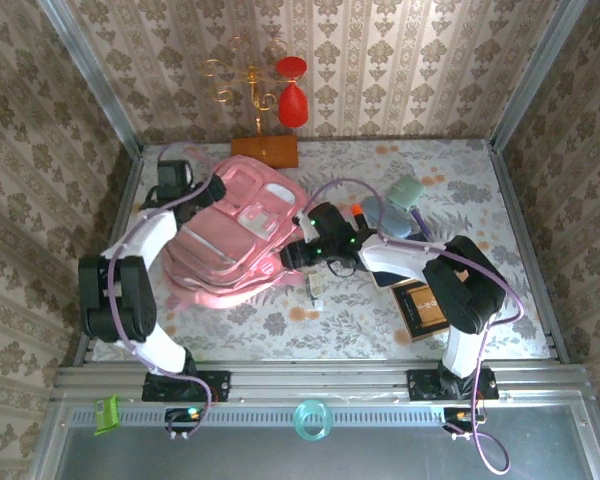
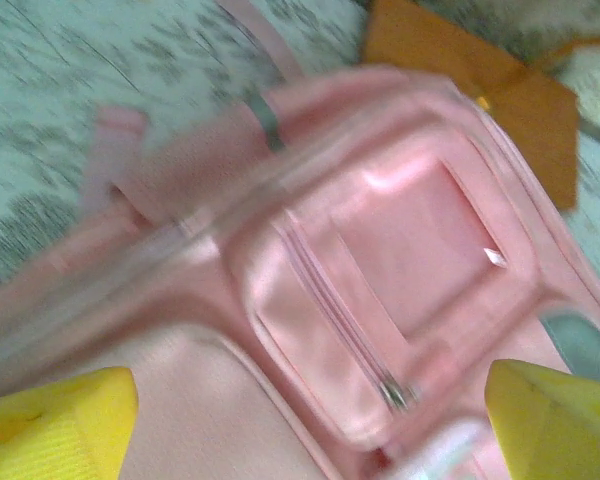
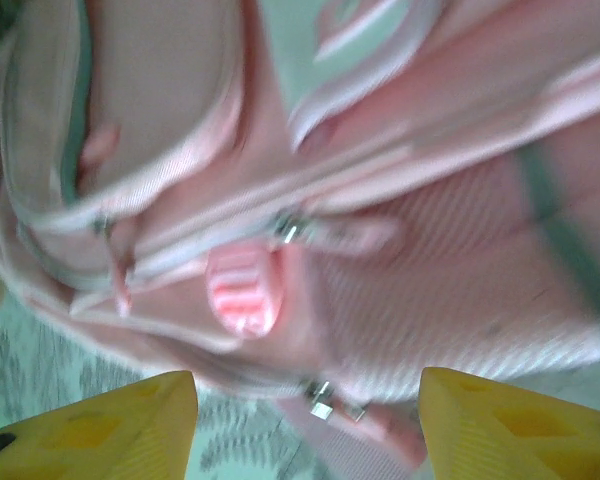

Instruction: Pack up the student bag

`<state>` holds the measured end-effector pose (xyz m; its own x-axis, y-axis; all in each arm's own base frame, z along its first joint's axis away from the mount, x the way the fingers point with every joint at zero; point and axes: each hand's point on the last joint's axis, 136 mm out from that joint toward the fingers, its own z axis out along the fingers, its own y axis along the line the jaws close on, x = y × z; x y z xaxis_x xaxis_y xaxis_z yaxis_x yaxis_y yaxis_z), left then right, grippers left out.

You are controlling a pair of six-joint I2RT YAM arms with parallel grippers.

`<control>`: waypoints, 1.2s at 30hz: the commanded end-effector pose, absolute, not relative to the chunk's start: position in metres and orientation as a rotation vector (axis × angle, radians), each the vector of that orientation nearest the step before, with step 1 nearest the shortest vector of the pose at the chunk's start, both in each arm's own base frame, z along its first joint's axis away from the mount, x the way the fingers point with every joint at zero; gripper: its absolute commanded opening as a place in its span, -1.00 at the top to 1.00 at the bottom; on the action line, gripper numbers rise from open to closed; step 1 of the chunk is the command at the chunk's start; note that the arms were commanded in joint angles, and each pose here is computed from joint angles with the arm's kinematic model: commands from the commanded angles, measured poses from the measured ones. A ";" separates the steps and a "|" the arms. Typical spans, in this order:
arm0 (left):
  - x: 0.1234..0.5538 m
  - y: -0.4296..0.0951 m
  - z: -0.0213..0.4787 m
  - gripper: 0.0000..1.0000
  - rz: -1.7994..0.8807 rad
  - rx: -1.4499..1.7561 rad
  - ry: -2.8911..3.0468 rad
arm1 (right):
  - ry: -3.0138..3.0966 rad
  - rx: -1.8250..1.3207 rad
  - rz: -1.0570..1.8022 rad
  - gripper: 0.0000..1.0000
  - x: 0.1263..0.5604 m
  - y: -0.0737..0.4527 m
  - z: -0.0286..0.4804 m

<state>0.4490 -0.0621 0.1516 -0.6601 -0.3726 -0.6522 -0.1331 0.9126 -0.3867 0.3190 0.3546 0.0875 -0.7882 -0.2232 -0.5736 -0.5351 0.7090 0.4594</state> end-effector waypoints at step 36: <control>0.371 -0.121 0.108 -0.72 -0.330 -0.037 2.463 | 2.390 0.040 0.783 -0.58 0.477 0.284 0.076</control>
